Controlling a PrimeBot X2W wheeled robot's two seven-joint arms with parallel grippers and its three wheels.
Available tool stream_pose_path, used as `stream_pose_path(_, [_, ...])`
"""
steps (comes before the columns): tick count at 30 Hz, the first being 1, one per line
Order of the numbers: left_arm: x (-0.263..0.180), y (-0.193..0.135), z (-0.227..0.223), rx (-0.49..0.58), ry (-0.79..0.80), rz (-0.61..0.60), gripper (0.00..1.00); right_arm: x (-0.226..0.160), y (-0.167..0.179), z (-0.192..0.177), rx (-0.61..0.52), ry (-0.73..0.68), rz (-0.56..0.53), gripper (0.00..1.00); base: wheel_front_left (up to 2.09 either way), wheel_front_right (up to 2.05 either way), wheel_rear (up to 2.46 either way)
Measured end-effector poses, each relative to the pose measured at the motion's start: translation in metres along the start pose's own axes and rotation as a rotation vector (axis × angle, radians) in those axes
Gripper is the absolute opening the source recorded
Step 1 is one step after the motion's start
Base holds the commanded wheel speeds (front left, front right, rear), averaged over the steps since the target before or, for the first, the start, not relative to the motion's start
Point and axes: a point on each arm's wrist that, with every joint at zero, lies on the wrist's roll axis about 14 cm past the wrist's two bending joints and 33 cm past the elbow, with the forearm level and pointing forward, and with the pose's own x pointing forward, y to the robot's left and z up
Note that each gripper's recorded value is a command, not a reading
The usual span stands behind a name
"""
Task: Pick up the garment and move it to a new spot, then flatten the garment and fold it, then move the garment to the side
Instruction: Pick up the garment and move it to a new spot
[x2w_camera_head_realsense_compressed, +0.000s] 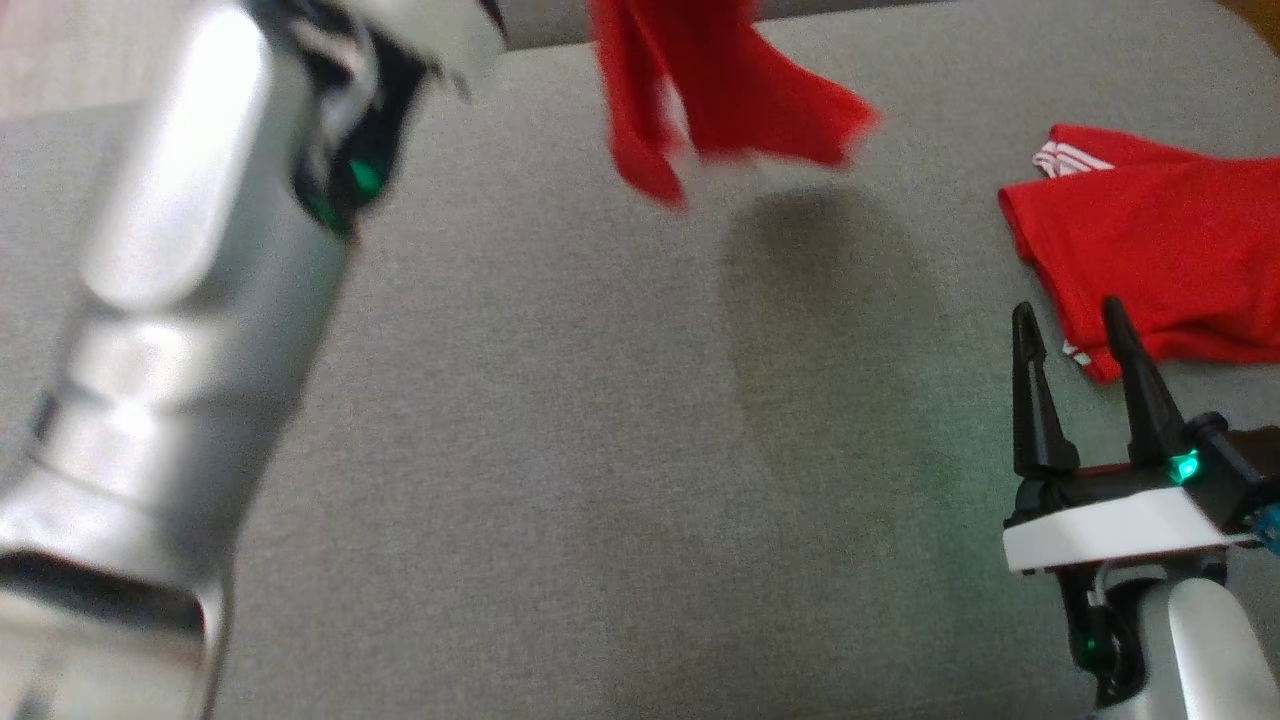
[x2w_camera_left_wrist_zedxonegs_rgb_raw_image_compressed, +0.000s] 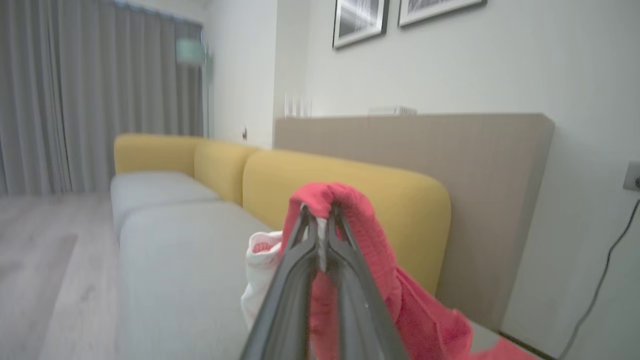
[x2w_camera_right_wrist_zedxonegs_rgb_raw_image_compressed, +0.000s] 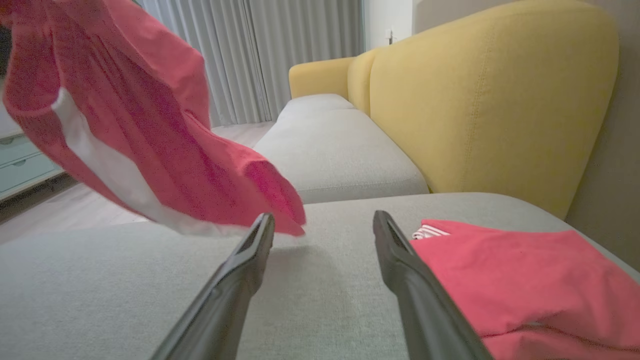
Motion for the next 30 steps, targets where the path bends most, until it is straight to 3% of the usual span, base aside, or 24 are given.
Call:
stream_pose_path(4, [-0.025, -0.003, -0.097, -0.124, 0.183, 0.029, 0.00, -0.003, -0.011, -0.014, 0.007, 0.036, -0.034, 1.00, 0.00, 0.00, 0.00])
stream_pose_path(10, [-0.120, 0.000, -0.247, -0.260, 0.508, 0.176, 0.00, -0.003, -0.019, -0.028, 0.009, 0.067, -0.059, 1.00, 0.00, 0.00, 0.00])
stream_pose_path(16, [-0.165, 0.019, -0.292, -0.252, 0.594, 0.296, 0.00, 0.006, -0.021, -0.032, 0.007, 0.073, -0.062, 1.00, 0.00, 0.00, 0.00])
stream_pose_path(17, [-0.168, 0.022, -0.294, -0.244, 0.597, 0.307, 0.23, 0.007, -0.021, -0.033, 0.007, 0.072, -0.061, 1.00, 0.00, 0.00, 0.00])
stream_pose_path(19, [-0.173, 0.027, -0.294, -0.223, 0.583, 0.325, 1.00, 0.009, -0.020, -0.035, 0.009, 0.077, -0.058, 1.00, 0.00, 0.00, 0.00])
stream_pose_path(30, [-0.161, 0.036, -0.244, -0.159, 0.400, 0.373, 1.00, 0.012, -0.011, -0.022, -0.011, 0.043, -0.030, 1.00, 0.00, 0.00, 0.00])
